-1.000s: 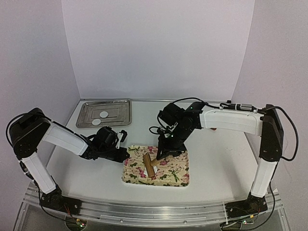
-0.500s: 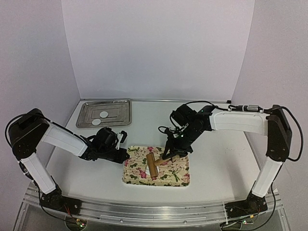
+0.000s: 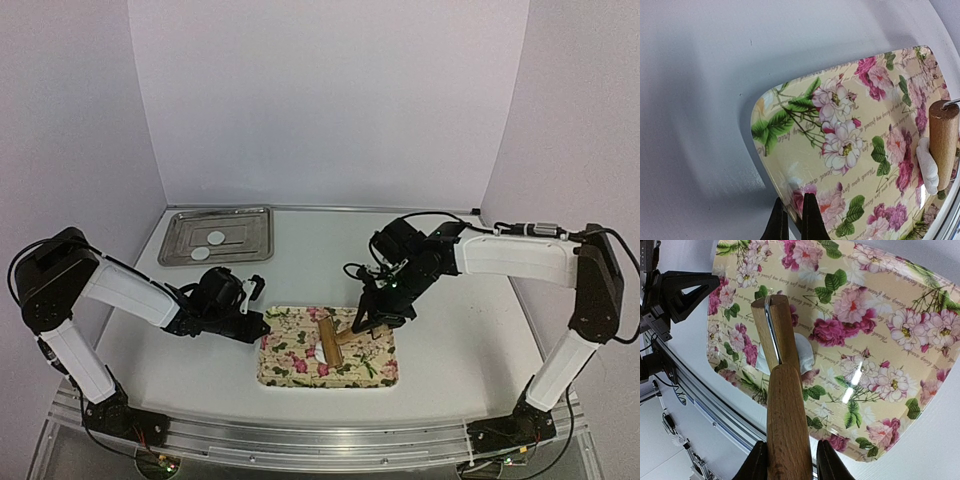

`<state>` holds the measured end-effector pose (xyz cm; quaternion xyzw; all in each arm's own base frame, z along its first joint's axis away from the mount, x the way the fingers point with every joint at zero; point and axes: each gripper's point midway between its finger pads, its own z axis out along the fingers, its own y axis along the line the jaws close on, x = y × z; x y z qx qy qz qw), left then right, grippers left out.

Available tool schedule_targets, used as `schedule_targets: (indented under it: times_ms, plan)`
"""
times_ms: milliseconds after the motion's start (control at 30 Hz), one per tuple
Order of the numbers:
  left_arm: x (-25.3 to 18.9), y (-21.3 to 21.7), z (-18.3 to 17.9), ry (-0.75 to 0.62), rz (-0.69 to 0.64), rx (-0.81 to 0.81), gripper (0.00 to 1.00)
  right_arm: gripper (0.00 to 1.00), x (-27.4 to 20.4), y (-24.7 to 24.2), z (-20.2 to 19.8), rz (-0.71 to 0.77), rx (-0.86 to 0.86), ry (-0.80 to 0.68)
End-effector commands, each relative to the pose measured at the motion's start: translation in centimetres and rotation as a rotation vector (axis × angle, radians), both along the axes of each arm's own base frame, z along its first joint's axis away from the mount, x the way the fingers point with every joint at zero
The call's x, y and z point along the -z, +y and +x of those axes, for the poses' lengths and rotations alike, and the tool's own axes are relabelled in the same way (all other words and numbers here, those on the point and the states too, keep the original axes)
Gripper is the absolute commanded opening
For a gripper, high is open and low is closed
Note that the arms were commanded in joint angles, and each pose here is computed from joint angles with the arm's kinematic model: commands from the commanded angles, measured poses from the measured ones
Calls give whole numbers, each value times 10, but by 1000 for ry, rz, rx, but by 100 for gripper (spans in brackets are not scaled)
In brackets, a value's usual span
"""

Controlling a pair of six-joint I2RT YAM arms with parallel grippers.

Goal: Roll out the dumpling wrappers from the dough

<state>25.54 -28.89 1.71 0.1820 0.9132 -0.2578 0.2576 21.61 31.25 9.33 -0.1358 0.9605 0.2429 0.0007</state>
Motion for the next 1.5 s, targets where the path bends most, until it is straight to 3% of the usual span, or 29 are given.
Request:
schedule_targets:
  times_ms: [0, 533, 833, 1133, 1367, 1467]
  plan:
    - [24, 12, -38, 93, 83, 119, 0, 0, 63, -133, -14, -630, 60, 31]
    - [23, 4, -32, 77, 93, 151, 0, 0, 52, -130, -8, -619, 41, 5]
    - [15, -21, -28, 55, 67, 278, 0, 0, 12, -95, -7, -423, -55, -61]
    - [13, -54, -17, 42, 67, 443, 1, 0, -33, -56, -37, -297, -240, -120]
    - [-17, -59, -18, -13, -9, 446, 36, 0, -76, -43, -45, -199, -242, -129]
    - [-38, -58, -22, -59, -72, 434, 44, 0, -95, -36, -45, -153, -235, -145]
